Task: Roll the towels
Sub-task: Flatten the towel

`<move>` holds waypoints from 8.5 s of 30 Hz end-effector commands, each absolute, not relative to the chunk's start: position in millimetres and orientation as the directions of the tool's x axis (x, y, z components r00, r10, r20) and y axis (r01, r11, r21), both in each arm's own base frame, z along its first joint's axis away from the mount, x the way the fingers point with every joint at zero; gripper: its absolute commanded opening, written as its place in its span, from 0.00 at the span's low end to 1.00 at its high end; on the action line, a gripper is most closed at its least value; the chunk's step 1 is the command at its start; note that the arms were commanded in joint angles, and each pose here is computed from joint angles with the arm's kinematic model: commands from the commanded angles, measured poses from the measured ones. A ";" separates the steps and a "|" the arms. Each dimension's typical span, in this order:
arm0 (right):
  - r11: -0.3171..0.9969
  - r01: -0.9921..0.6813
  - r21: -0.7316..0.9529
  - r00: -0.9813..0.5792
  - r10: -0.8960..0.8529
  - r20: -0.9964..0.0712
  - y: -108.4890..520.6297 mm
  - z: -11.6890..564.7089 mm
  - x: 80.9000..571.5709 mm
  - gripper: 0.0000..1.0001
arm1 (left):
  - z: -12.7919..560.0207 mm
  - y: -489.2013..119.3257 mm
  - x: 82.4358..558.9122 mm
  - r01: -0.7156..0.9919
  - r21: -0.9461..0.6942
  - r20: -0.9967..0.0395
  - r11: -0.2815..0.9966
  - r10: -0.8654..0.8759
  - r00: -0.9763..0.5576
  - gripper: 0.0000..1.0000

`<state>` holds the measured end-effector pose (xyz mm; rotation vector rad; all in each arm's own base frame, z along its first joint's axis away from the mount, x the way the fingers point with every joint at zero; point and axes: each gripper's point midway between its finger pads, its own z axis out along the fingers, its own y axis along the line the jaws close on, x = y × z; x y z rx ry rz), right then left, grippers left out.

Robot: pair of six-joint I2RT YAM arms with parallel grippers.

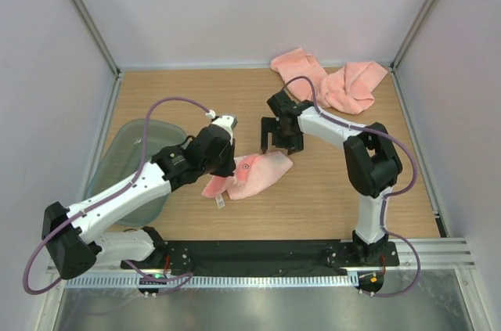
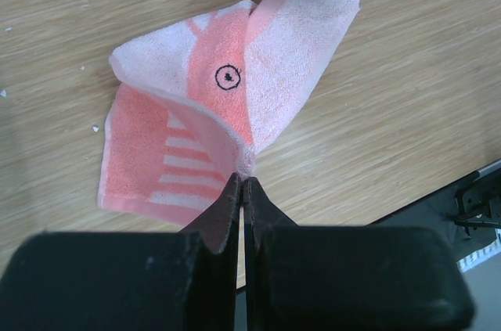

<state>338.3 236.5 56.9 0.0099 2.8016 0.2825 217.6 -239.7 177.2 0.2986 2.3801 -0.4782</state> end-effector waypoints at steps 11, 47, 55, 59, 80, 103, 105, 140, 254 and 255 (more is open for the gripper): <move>0.975 -0.033 0.218 -0.947 0.039 -0.320 241.9 47.5 340.6 0.22 | 184.9 -220.9 227.2 0.304 -0.232 -0.693 0.924 0.062 -0.718 0.00; 0.987 0.107 0.119 -0.802 0.157 -0.576 127.3 156.5 268.7 1.00 | 250.5 -177.1 277.2 0.063 -0.163 -0.732 0.985 -0.077 -0.677 0.00; 0.977 0.093 0.192 -0.895 0.166 -0.414 152.8 100.9 250.8 0.93 | 243.8 -182.3 277.0 0.075 -0.171 -0.714 0.982 -0.071 -0.697 0.00; 0.972 0.072 0.225 -0.887 0.165 -0.431 157.0 105.8 251.4 0.93 | 294.6 -207.2 272.0 0.093 -0.350 -0.692 0.932 -0.190 -0.697 0.00; 0.974 0.100 0.202 -0.897 0.176 -0.406 168.4 91.1 273.2 0.95 | 558.5 -272.7 258.0 0.383 -0.827 -0.562 0.412 -0.582 -0.588 0.00; 0.976 0.112 0.185 -0.899 0.179 -0.400 162.5 87.0 267.9 0.98 | 567.7 -284.9 312.2 0.303 -0.906 -0.422 0.295 -0.672 -0.608 0.01; 0.976 0.111 0.189 -0.895 0.181 -0.407 161.9 89.2 267.5 1.00 | 564.7 -287.7 317.6 0.292 -0.916 -0.402 0.277 -0.659 -0.636 0.00; 0.873 0.274 0.403 -0.699 0.468 -0.540 34.5 183.3 329.3 1.00 | 517.8 -290.3 208.0 0.446 -0.872 -0.484 0.202 -0.222 -0.846 0.00; 0.946 -0.043 0.322 -0.902 0.102 -0.419 196.1 134.3 359.2 0.01 | 128.1 -167.5 230.2 -0.060 -0.335 -0.221 0.940 -0.140 -0.965 0.00; 0.945 -0.046 0.325 -0.909 0.095 -0.406 197.1 135.4 346.4 0.01 | 130.5 -167.4 231.9 -0.057 -0.335 -0.231 0.940 -0.140 -0.963 0.00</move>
